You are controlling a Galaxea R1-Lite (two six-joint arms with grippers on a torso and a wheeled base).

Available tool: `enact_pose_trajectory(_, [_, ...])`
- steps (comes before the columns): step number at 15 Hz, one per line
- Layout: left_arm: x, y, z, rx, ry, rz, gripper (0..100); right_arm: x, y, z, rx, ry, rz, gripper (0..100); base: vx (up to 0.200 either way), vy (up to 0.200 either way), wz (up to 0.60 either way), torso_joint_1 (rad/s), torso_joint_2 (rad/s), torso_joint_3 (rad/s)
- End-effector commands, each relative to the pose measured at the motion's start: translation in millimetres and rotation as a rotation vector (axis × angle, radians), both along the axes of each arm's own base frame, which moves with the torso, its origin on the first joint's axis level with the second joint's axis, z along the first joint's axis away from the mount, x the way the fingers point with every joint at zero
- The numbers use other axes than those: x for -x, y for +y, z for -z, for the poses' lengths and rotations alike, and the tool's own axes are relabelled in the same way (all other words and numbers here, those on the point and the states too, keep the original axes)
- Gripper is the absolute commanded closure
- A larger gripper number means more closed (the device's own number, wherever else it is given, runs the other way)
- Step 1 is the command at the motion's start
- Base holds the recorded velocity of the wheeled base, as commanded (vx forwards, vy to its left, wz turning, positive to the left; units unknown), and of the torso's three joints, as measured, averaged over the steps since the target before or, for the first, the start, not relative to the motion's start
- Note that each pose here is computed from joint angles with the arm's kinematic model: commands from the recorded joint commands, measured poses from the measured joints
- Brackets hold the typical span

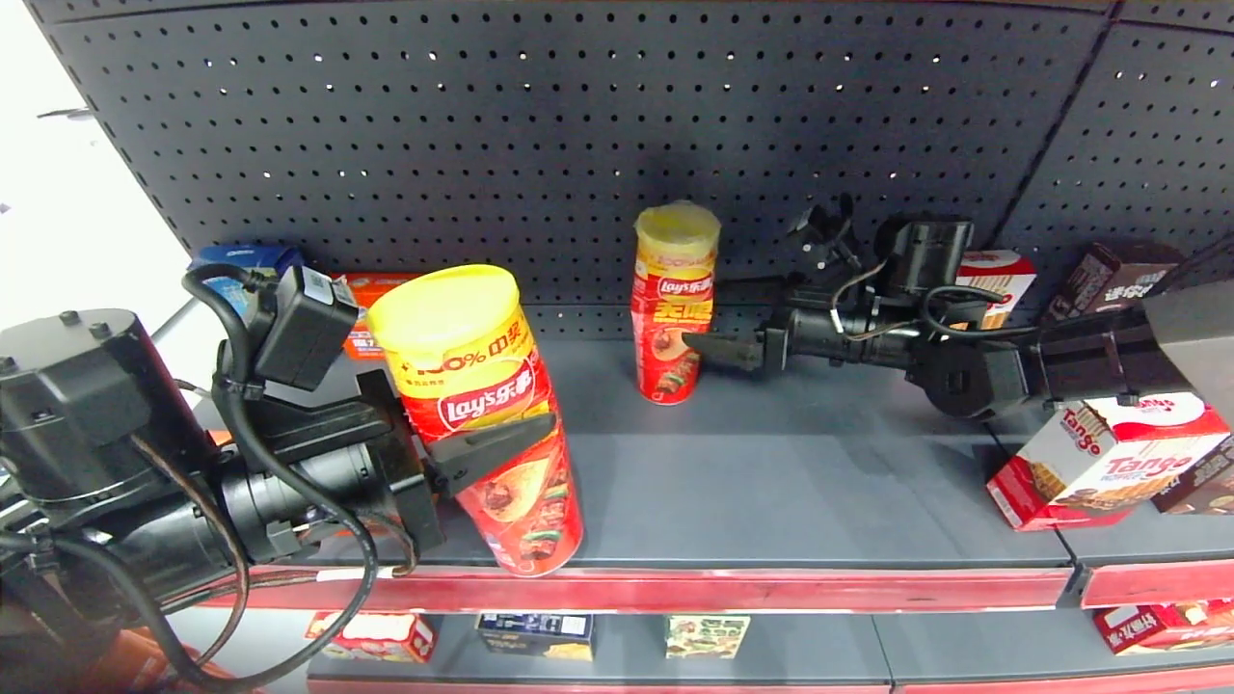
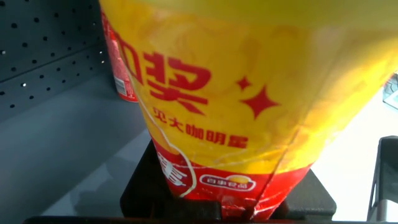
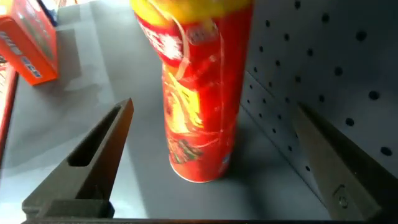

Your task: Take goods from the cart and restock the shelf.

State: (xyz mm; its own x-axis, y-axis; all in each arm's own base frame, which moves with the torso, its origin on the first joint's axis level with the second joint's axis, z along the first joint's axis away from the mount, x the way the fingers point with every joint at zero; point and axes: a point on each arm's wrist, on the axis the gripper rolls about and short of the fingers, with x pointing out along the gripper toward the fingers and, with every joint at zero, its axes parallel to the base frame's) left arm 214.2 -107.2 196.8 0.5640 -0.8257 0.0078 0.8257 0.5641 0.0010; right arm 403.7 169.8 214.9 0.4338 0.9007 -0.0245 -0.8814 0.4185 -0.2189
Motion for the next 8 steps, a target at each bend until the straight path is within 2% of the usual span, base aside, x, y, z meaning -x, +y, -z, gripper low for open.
enact_pose_trajectory(1, [0.0, 0.1, 0.4, 0.000, 0.002, 0.000, 100, -9.6, 5.0, 11.5, 0.004, 0.013, -0.018, 0, 0.000, 0.000, 0.00, 0.000, 0.00, 0.000])
enact_pose_trajectory(8, [0.2, 0.6, 1.6, -0.002, 0.006, -0.002, 100, -27.7, 30.8, 26.9, -0.006, 0.007, -0.062, 0, 0.000, 0.000, 0.00, 0.000, 0.00, 0.000])
